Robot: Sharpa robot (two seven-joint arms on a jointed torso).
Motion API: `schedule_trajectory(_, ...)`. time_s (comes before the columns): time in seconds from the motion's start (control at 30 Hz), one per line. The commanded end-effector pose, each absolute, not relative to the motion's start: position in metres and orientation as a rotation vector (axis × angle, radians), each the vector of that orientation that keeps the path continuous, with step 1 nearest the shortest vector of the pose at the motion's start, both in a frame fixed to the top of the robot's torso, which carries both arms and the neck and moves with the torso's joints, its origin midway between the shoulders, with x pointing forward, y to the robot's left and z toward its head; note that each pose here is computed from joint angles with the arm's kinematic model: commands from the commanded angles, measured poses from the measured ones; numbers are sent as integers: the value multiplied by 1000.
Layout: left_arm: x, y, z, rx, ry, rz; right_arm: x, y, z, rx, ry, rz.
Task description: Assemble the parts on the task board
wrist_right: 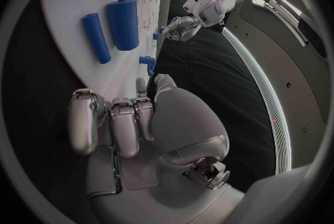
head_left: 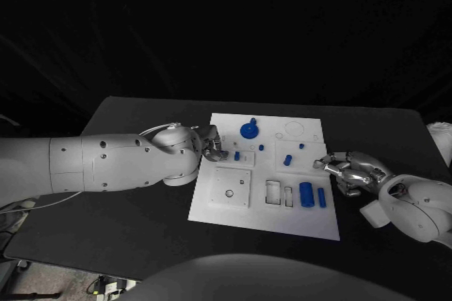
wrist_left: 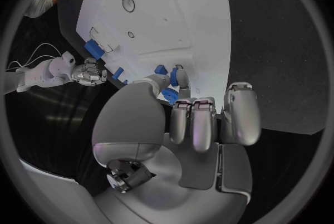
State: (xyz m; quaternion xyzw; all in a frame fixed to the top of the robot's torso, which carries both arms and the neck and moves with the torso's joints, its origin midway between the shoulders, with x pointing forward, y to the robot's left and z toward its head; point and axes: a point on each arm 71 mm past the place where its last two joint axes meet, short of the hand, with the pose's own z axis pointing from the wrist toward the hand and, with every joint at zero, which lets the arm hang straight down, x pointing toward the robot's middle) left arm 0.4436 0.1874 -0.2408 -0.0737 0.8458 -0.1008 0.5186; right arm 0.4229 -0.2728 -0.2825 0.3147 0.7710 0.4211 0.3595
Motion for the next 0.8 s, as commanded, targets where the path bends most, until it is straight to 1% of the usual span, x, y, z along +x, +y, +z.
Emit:
schedule_trajectory(0.03, 444, 186, -240, -191, 2009, -220, 422, -271, -283, 801, 1995, 1093)
schedule_trajectory(0.8, 447, 184, -245, -189, 2008, -226, 423, -271, -283, 799, 1994, 1096)
